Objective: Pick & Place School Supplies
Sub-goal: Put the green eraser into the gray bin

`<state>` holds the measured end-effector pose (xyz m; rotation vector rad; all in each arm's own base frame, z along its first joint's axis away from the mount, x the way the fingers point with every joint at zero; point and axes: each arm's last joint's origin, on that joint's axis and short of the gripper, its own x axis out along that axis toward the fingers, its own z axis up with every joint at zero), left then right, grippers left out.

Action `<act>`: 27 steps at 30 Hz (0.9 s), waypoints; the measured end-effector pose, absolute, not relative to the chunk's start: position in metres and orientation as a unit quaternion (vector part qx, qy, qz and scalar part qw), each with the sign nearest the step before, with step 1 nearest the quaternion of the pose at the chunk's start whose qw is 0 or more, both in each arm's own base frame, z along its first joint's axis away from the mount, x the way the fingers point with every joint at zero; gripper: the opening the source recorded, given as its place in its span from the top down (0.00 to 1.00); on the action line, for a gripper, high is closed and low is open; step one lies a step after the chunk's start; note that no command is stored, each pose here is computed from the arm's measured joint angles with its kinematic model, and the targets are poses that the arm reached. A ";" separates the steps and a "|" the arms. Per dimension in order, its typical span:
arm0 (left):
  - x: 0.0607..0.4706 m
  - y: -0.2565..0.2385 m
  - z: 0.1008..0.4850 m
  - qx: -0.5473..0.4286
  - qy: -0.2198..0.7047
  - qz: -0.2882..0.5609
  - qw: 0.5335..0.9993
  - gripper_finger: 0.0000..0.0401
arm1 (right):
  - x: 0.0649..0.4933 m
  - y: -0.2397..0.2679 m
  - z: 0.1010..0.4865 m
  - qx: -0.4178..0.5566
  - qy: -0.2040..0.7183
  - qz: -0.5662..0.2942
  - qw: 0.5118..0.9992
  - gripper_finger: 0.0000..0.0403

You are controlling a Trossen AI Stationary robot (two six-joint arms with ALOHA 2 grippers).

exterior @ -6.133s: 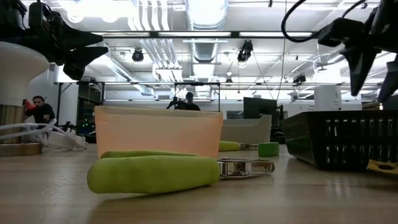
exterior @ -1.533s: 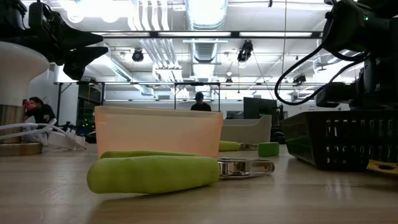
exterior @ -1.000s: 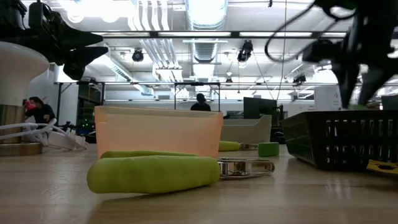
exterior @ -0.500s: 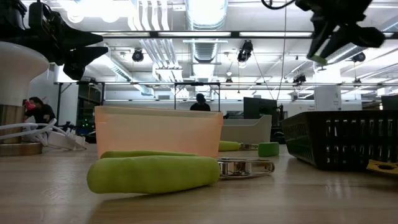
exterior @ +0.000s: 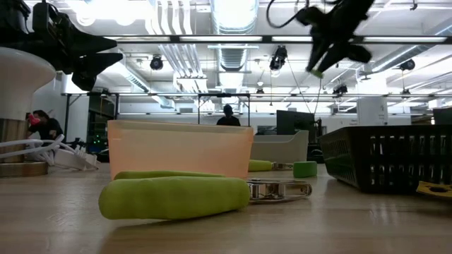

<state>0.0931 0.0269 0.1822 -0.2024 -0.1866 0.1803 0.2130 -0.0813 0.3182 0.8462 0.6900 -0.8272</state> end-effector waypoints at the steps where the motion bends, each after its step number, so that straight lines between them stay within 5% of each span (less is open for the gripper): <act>1: 0.093 0.027 0.182 -0.101 -0.093 0.090 0.987 0.53 | 0.219 -0.089 0.317 0.394 0.322 -0.379 0.773 0.77; 16: 0.093 0.027 0.182 -0.101 -0.093 0.090 0.987 0.53 | 0.308 -0.181 0.272 0.402 0.385 -0.373 0.742 0.77; 27: 0.093 0.027 0.182 -0.101 -0.092 0.090 0.987 0.53 | 0.323 -0.206 0.224 0.437 0.446 -0.364 0.691 0.77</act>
